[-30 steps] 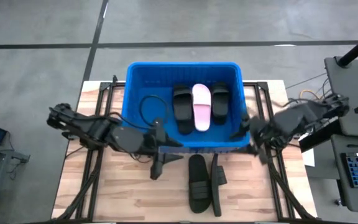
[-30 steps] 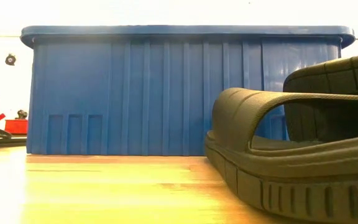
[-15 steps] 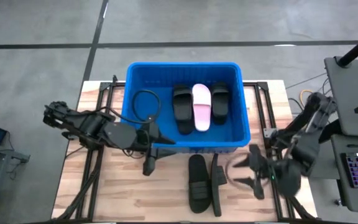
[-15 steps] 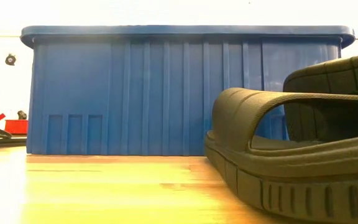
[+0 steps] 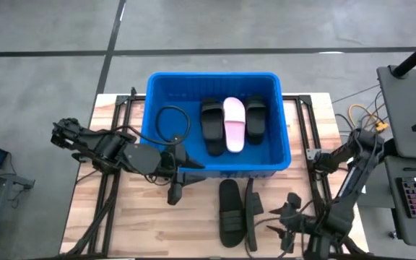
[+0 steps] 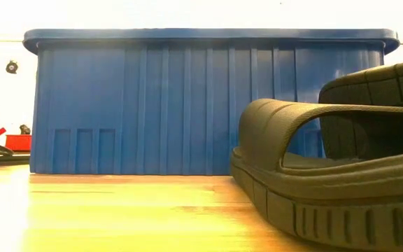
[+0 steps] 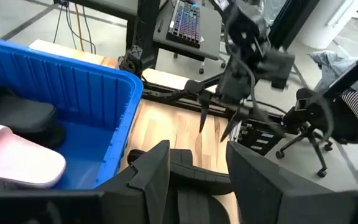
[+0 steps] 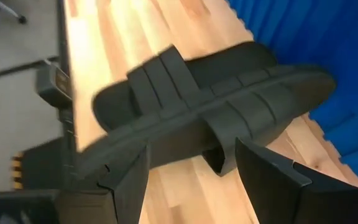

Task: Pick and place slides into bin
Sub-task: Put the black slide into the bin

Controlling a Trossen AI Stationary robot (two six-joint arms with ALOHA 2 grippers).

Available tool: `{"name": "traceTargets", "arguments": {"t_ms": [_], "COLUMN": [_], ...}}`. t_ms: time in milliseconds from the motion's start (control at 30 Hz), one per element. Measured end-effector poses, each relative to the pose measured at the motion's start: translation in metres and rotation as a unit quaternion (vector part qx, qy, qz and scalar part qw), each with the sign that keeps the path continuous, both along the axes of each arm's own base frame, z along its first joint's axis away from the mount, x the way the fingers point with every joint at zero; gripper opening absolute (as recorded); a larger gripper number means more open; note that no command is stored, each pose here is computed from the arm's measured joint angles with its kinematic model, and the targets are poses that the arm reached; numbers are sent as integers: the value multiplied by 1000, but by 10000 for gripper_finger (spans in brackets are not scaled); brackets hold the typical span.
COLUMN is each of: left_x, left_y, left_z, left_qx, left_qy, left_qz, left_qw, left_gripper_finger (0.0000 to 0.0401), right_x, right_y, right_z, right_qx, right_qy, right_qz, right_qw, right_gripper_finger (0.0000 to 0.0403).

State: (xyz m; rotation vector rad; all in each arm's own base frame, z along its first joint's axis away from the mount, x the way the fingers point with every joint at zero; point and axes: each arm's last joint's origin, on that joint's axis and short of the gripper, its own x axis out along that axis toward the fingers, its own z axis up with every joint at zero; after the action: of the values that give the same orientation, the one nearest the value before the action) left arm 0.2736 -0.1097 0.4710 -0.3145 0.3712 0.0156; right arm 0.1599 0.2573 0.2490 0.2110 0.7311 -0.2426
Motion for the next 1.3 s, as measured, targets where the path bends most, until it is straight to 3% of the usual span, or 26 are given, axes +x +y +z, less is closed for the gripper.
{"name": "traceTargets", "arguments": {"t_ms": [267,433,733,867,967,1100,1300], "left_x": [0,0,2,4,5,6,5], "left_y": [0,0,-1,-2,-2,-3,-2], "left_z": [0,-1,-4,-5,-6,-7,-6], "left_qx": [-13,-13,-11,-9,-8,-7,9], "left_qy": [1,2,6,9,10,12,10], "left_qz": [4,4,6,5,6,5,-1], "left_qw": [1000,1000,1000,1000,1000,1000,1000], "left_gripper_finger": [144,144,144,144,144,144,144], "right_x": [5,8,26,37,41,41,33], "right_y": [7,10,10,3,-2,-6,-17], "right_z": [-47,-69,-94,-96,-90,-69,0], "right_qx": [-80,-127,-149,-146,-136,-126,-88], "right_qy": [49,44,43,51,66,72,31], "right_qz": [-44,-62,-86,-106,-106,-79,-21], "right_qw": [995,989,984,982,983,986,995], "right_gripper_finger": [226,226,225,199,142,34,12]}}
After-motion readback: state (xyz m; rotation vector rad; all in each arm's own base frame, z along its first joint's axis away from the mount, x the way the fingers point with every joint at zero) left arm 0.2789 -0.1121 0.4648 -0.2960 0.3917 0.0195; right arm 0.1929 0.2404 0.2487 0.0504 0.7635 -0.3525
